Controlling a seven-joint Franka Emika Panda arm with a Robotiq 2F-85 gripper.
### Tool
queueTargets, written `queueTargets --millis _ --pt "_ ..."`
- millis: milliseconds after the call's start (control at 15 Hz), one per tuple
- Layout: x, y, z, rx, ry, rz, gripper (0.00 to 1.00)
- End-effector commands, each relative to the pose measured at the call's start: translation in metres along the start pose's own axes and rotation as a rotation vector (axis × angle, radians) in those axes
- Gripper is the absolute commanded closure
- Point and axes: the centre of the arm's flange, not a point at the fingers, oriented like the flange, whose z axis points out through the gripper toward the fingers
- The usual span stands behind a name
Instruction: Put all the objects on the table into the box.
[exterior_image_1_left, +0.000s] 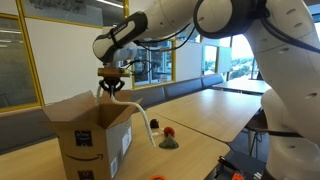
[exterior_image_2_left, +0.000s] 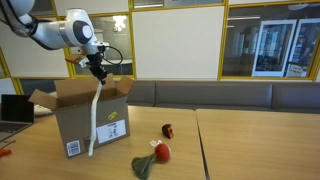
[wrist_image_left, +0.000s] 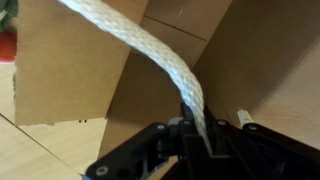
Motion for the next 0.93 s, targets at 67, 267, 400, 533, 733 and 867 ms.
queueTargets --millis 67,267,400,533,733,867 --pt "0.028 -0.008 0.015 -0.017 -0.050 0.006 0.91" --pt "0.031 -0.007 0.024 -0.035 -0.096 0.011 0.89" --pt "0.031 -0.007 0.028 -0.050 -0.137 0.025 0.63" --pt "0.030 -0.009 0.031 -0.063 -0.169 0.035 0.49" --pt "0.027 -0.013 0.032 -0.080 -0.197 0.043 0.26" --pt "0.025 -0.015 0.032 -0.090 -0.207 0.048 0.11"
